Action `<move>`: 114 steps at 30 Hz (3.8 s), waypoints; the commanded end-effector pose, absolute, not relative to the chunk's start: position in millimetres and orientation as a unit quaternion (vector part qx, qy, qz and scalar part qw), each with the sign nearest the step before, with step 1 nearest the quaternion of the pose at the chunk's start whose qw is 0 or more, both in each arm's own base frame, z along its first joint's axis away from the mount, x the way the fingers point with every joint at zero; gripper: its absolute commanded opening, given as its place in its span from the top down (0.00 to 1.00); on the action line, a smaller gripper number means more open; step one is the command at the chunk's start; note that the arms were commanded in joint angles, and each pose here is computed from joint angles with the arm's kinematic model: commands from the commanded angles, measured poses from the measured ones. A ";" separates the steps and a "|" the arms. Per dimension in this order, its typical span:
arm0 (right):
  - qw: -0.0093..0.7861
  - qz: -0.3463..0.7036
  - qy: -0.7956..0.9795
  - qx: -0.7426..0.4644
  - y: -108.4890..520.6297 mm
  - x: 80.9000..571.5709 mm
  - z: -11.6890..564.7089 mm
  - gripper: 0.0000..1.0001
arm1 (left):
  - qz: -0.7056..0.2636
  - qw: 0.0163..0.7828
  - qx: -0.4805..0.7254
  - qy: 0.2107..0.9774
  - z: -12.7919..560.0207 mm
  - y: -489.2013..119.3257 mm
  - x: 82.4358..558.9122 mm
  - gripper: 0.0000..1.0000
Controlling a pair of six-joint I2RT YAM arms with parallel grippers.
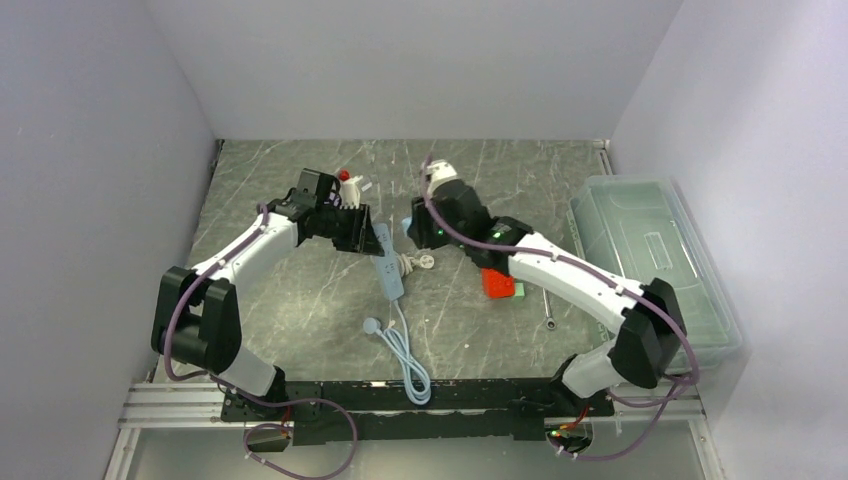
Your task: Pull the plug off the socket
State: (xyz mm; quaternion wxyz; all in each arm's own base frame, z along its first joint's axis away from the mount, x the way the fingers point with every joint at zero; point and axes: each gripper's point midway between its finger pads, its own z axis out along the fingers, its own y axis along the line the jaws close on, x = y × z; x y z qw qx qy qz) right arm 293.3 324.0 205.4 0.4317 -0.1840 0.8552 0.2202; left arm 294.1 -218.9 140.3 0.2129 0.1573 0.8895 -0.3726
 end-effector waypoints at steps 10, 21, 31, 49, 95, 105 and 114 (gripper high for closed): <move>0.448 0.268 0.840 -0.148 307.0 296.4 233.9 1.00 | -0.370 0.248 0.147 0.883 154.8 -209.7 309.0 1.00; 0.362 0.130 0.914 -0.129 239.5 264.4 146.5 1.00 | -0.343 0.270 -0.007 0.900 149.0 -119.1 353.0 1.00; 0.324 -0.019 0.943 -0.074 175.3 253.5 110.3 0.97 | -0.332 0.234 -0.098 0.909 113.7 -72.4 370.0 1.00; 0.285 -0.039 0.955 -0.078 165.4 251.4 79.2 0.64 | -0.362 0.189 -0.158 0.899 54.1 -45.7 418.2 0.94; 0.545 0.113 0.829 0.061 56.1 356.5 257.8 0.00 | 0.004 0.539 -0.040 0.841 258.5 -12.3 381.3 0.00; 0.672 0.046 0.737 0.058 23.7 328.5 276.2 0.00 | -0.044 0.615 -0.036 0.787 306.6 -30.8 323.2 0.00; 0.675 0.055 0.734 0.057 25.3 320.8 280.2 0.00 | -0.045 0.600 -0.039 0.798 294.6 -30.8 318.7 0.00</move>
